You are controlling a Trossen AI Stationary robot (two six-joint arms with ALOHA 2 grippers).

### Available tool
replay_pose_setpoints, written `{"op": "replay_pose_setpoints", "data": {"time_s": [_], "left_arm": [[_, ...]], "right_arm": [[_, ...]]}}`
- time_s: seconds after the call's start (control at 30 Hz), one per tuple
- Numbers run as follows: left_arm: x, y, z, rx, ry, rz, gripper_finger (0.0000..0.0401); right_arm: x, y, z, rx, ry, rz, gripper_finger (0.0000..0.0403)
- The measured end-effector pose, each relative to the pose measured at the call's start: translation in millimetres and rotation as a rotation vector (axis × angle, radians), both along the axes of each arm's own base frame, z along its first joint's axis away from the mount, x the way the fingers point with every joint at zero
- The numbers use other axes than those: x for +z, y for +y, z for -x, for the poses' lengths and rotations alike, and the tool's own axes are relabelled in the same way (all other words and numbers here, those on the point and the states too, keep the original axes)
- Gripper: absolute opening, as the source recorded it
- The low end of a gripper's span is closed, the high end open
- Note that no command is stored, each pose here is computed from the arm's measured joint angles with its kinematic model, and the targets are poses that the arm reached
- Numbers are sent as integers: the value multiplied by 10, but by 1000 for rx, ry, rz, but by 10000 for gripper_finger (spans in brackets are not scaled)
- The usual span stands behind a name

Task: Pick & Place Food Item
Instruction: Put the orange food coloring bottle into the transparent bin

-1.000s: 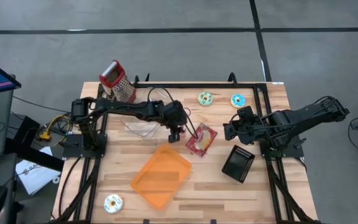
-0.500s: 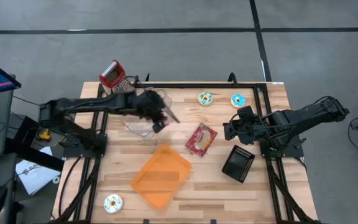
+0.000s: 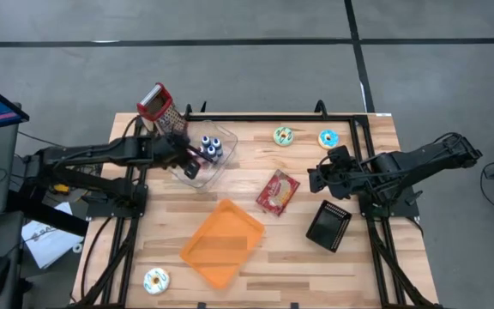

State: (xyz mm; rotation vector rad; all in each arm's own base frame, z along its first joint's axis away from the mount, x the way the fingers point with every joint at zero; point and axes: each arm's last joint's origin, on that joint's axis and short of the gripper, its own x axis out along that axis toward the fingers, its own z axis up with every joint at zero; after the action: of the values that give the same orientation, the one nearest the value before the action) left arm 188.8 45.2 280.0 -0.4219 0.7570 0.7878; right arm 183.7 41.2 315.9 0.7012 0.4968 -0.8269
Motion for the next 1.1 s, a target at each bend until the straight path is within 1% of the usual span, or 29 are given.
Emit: {"op": "replay_pose_setpoints", "data": {"time_s": [0.1, 0.33, 0.57, 0.73, 1.1], "left_arm": [[-97, -1, 11, 21, 20, 14, 110], [-342, 20, -77, 54, 82, 17, 110], [-532, 48, -236, 84, 65, 40, 110], [-669, 58, -290, 117, 77, 59, 110], [-794, 74, -375, 137, 84, 66, 110]], "right_arm": [[3, 1, -4, 0, -6, -2, 175], [4, 2, -5, -1, -8, -3, 175], [4, 1, -5, -6, -10, -7, 175], [2, 0, -6, -7, -10, -7, 175], [4, -1, -5, -7, -11, -7, 175]]}}
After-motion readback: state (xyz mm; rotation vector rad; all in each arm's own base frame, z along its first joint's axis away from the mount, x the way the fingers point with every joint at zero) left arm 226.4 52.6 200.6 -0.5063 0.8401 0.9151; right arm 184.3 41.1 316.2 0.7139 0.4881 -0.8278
